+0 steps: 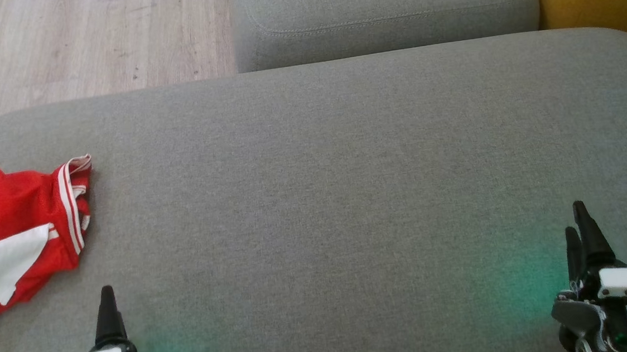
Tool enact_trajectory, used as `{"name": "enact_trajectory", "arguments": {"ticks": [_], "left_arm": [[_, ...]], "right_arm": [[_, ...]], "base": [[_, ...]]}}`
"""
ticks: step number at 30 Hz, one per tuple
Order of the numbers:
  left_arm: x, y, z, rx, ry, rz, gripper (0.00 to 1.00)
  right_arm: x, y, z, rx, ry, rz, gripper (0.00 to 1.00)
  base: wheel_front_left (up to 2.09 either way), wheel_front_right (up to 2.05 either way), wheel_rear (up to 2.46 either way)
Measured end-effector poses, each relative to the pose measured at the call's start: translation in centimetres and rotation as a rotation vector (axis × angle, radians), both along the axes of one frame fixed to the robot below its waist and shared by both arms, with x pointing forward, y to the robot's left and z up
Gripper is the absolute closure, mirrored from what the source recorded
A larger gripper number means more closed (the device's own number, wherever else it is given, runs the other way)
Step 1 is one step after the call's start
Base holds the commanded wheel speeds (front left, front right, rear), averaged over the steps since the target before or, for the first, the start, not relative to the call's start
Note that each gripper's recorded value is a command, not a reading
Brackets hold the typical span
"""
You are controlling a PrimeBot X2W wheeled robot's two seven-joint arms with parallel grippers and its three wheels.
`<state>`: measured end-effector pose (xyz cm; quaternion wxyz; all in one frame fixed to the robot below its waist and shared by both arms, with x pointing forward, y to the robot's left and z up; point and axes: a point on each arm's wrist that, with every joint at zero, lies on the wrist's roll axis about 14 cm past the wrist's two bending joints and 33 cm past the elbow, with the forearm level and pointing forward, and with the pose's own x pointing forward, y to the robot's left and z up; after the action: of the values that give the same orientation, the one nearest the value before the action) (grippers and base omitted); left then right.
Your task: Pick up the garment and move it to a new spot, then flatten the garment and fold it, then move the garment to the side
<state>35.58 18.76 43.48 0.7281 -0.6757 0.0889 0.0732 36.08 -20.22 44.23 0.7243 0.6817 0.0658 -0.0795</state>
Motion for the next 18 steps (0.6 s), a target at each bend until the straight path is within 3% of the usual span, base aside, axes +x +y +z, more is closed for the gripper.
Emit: {"name": "enact_trajectory", "arguments": {"ticks": [18], "left_arm": [[1.6,-0.5,0.4,0.275,-0.009,-0.078,0.00]], "right_arm": [[2.4,0.6,0.8,-0.263,-0.007,0.075,0.00]], "base": [[0.00,0.00,0.00]]}}
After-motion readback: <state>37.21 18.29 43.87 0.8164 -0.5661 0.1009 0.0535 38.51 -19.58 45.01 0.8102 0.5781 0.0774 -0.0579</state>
